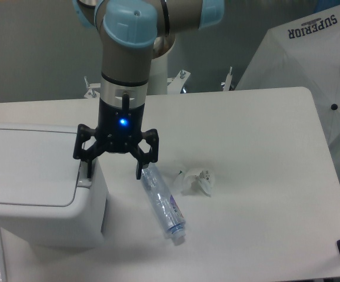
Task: Open the trash can
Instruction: 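Press the lid edge so the trash can lid flips open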
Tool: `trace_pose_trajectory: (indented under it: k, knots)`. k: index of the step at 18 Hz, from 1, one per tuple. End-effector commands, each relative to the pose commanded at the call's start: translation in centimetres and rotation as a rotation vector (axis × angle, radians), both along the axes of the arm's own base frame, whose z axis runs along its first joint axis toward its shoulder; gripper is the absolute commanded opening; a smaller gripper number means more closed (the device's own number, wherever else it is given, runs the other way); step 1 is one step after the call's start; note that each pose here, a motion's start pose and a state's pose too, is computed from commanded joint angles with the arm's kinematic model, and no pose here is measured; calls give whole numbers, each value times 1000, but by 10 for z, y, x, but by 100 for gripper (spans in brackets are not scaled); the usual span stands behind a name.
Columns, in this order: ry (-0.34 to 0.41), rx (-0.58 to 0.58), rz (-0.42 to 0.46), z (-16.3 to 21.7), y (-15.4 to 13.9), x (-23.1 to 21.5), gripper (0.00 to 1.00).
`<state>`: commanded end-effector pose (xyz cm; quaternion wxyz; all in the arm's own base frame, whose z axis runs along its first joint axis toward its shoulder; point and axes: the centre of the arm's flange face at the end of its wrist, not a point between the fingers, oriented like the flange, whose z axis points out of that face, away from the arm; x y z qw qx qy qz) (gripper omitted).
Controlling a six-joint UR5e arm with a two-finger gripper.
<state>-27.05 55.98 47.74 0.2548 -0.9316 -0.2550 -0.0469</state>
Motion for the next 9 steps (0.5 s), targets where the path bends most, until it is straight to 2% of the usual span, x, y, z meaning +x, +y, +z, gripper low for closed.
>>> trace_pose_trajectory:
  k: [9]
  knots:
    - [37,-19,22,4,-1,-5,100]
